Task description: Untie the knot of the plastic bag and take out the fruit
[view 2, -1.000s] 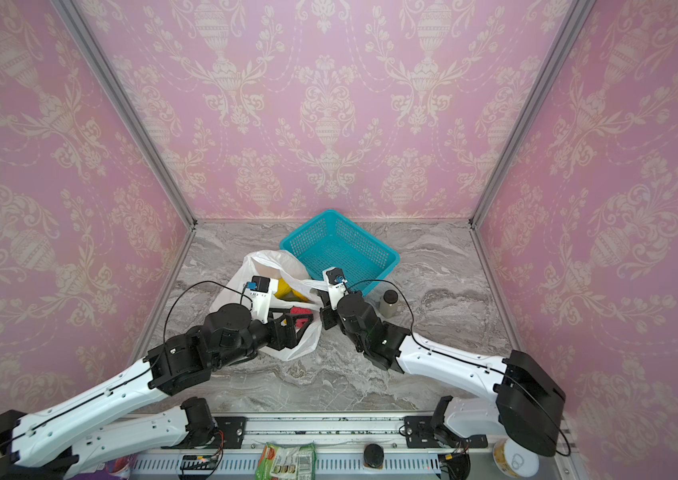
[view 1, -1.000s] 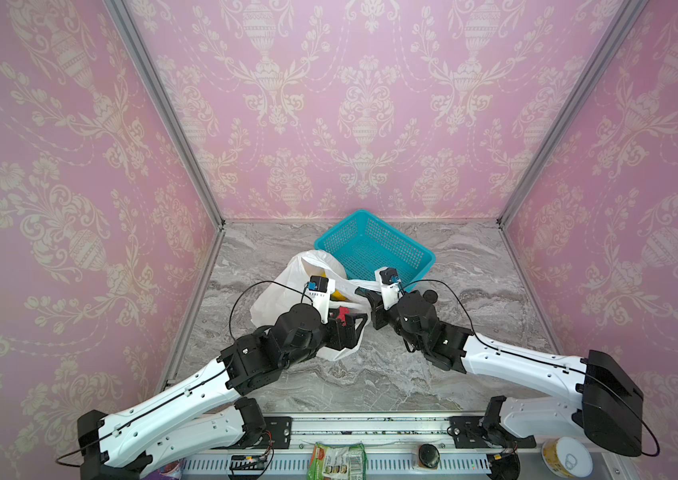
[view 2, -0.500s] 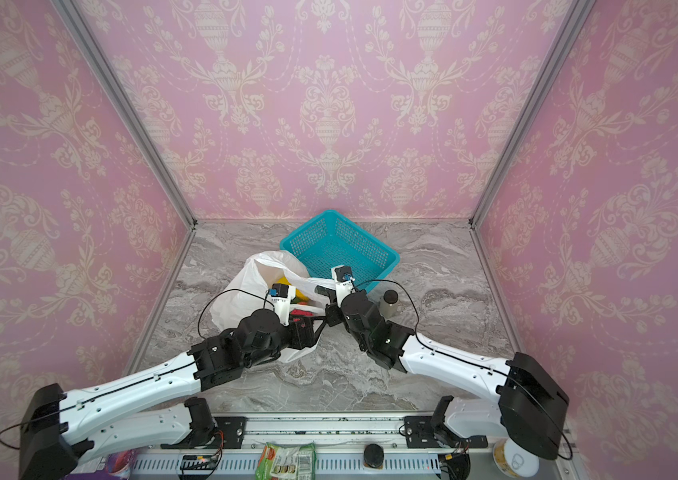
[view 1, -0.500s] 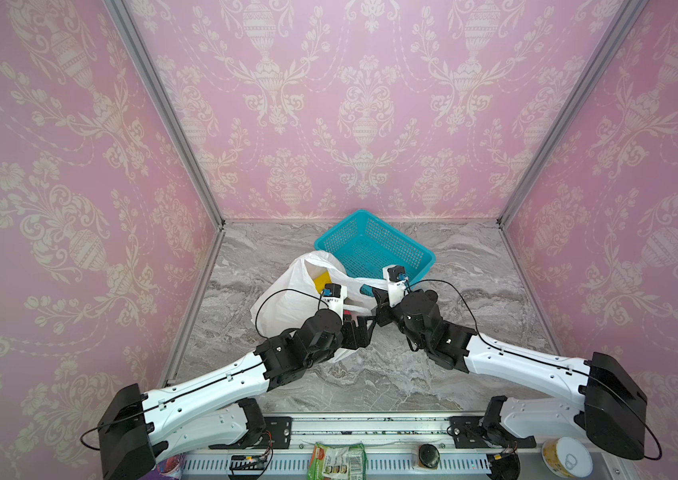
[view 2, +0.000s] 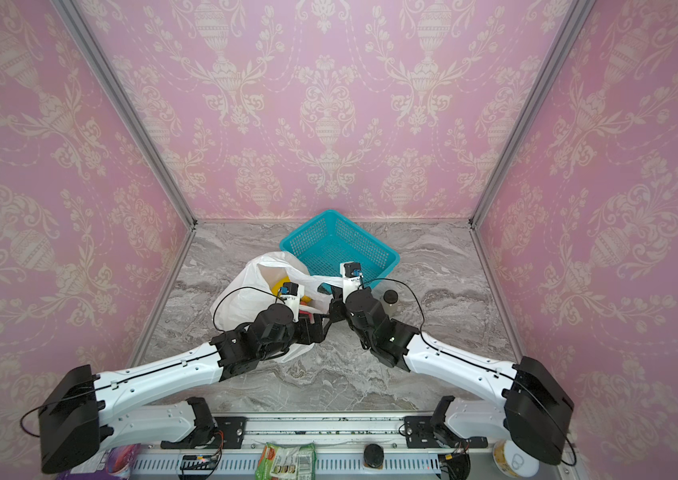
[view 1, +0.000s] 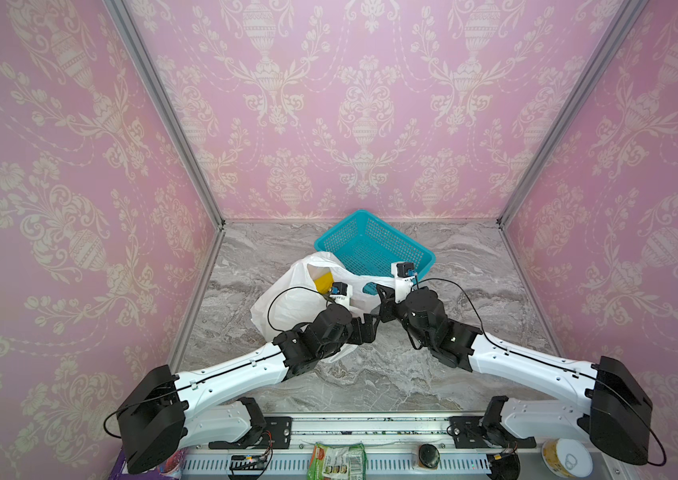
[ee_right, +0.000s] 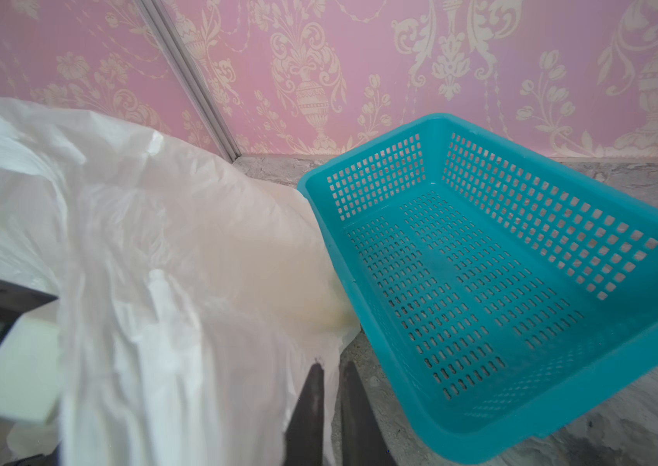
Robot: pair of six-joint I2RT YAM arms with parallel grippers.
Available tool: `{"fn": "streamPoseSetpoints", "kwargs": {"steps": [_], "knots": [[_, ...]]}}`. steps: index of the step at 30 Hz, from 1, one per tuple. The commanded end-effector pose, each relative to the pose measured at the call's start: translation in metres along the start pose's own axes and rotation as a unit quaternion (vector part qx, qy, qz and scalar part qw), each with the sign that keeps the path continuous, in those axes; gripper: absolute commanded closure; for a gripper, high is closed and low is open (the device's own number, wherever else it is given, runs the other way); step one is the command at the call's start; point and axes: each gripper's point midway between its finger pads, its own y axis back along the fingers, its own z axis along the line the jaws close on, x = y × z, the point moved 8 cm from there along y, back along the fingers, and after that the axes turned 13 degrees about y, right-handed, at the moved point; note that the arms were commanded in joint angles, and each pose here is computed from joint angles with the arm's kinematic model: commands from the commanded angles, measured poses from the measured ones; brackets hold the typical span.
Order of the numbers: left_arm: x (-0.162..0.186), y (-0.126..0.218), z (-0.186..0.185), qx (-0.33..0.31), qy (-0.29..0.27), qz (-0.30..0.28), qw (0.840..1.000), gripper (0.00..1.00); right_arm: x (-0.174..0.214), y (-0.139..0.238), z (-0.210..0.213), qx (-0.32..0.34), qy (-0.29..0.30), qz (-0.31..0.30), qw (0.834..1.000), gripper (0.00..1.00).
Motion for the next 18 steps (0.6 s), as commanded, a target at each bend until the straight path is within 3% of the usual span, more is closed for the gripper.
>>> {"fn": "streamPoseSetpoints", "kwargs": {"steps": [1, 7, 11, 14, 17, 18], "knots": [[0.002, -0.003, 0.006, -0.017, -0.024, 0.012, 0.999, 0.01, -0.01, 0.001, -0.009, 0.014, -0.046, -0.005, 0.999, 0.87], [0.009, -0.019, 0.001, 0.007, -0.036, 0.055, 0.998, 0.01, -0.013, 0.002, -0.01, -0.004, -0.062, -0.008, 0.998, 0.86], [0.014, -0.03, 0.015, -0.035, -0.03, 0.068, 0.997, 0.01, -0.017, 0.005, -0.009, -0.012, -0.066, -0.011, 0.998, 0.86], [0.009, -0.037, 0.009, -0.029, -0.03, 0.07, 0.997, 0.01, -0.018, 0.007, -0.008, -0.017, -0.069, -0.014, 0.997, 0.86], [0.011, -0.044, 0.004, 0.001, -0.026, 0.088, 0.996, 0.18, -0.018, 0.007, -0.008, -0.021, -0.069, -0.014, 0.997, 0.86], [0.011, -0.045, 0.002, 0.008, -0.023, 0.092, 0.995, 0.33, -0.017, 0.006, -0.008, -0.02, -0.068, -0.012, 0.997, 0.86]]}}
